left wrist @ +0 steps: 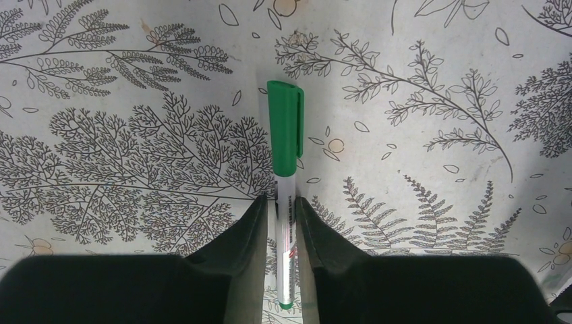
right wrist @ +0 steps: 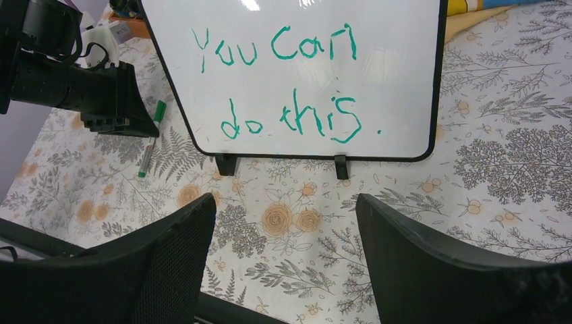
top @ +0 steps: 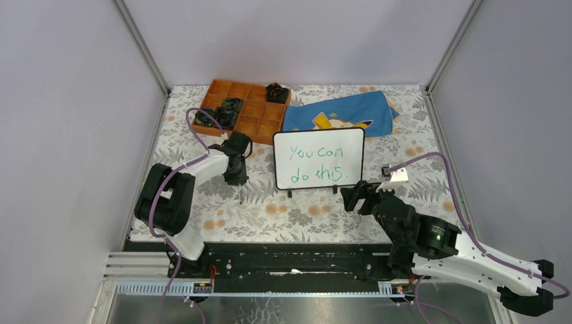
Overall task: Write a sentence on the whiteboard
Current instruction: Place the whiteboard marker at the center of the board.
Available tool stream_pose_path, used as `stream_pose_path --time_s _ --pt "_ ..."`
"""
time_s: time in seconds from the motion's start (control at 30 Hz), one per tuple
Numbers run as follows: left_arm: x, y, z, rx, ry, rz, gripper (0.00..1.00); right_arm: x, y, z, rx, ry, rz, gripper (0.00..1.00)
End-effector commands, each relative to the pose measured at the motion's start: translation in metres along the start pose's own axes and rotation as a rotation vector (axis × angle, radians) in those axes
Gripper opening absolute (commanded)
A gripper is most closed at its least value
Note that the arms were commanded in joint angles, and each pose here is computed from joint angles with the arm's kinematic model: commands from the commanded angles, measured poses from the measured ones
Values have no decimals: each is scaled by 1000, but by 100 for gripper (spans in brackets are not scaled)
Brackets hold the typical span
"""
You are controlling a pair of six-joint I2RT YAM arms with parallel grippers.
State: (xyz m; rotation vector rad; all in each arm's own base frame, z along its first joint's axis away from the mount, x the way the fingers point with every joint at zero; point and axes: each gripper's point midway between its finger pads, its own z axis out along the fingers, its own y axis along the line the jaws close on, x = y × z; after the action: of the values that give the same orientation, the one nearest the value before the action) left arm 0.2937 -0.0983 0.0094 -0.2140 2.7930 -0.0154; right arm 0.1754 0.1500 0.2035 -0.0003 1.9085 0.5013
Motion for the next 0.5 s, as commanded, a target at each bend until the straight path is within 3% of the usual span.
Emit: stream_pose_path --time_s 0.0,0.47 --pt "6 -4 15 19 23 -12 28 -17 6 -4 -3 -31 42 82" --pt "2 -5 11 11 -1 -8 31 -10 0 -5 9 -19 48 81"
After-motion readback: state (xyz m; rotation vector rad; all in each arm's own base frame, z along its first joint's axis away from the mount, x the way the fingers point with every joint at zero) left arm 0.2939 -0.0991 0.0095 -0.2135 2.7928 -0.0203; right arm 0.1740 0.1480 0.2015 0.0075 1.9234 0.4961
